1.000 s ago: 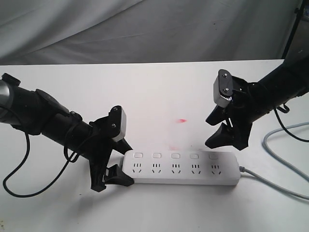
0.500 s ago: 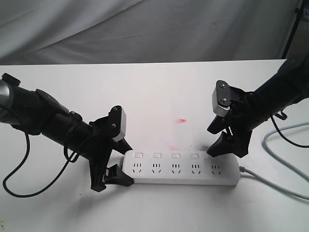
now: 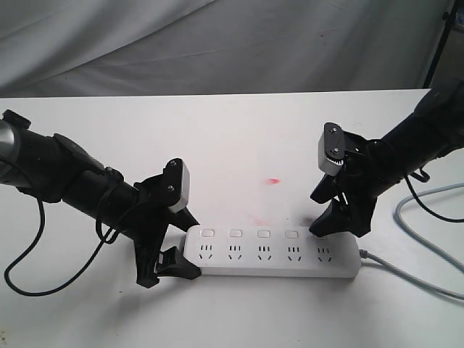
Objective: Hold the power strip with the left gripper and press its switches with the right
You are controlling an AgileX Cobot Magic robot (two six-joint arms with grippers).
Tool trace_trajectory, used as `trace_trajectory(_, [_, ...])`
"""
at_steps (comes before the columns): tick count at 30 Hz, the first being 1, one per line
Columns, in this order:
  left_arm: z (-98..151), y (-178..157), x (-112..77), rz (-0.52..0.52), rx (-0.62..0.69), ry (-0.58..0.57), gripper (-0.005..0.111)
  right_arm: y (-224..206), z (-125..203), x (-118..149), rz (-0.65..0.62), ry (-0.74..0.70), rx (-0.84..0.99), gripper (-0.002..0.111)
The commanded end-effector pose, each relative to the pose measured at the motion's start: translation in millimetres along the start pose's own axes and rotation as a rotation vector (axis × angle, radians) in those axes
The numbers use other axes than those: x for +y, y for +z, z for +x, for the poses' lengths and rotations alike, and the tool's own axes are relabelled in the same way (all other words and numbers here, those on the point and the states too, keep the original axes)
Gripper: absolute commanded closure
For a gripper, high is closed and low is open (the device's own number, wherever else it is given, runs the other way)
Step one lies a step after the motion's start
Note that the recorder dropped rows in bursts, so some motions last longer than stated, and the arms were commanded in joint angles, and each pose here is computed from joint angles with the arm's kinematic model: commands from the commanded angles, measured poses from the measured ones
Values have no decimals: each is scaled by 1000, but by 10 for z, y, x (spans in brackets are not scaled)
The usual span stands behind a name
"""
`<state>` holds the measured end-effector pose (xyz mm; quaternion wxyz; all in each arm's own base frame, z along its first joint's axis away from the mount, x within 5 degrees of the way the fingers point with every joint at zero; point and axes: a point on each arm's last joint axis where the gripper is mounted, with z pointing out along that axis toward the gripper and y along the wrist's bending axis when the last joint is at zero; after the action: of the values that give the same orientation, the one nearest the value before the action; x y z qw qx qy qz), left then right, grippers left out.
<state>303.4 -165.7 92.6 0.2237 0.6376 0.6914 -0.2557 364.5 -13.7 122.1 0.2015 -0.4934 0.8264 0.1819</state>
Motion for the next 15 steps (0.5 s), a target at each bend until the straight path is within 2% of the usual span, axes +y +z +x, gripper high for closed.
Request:
trace_trajectory(1, [-7,3,28,-23,9,4,107,50,122,-27,6,-55,81,42])
trace_trajectory(15, [-7,3,28,-23,9,4,107,48,137,-40,19,-68,98,42])
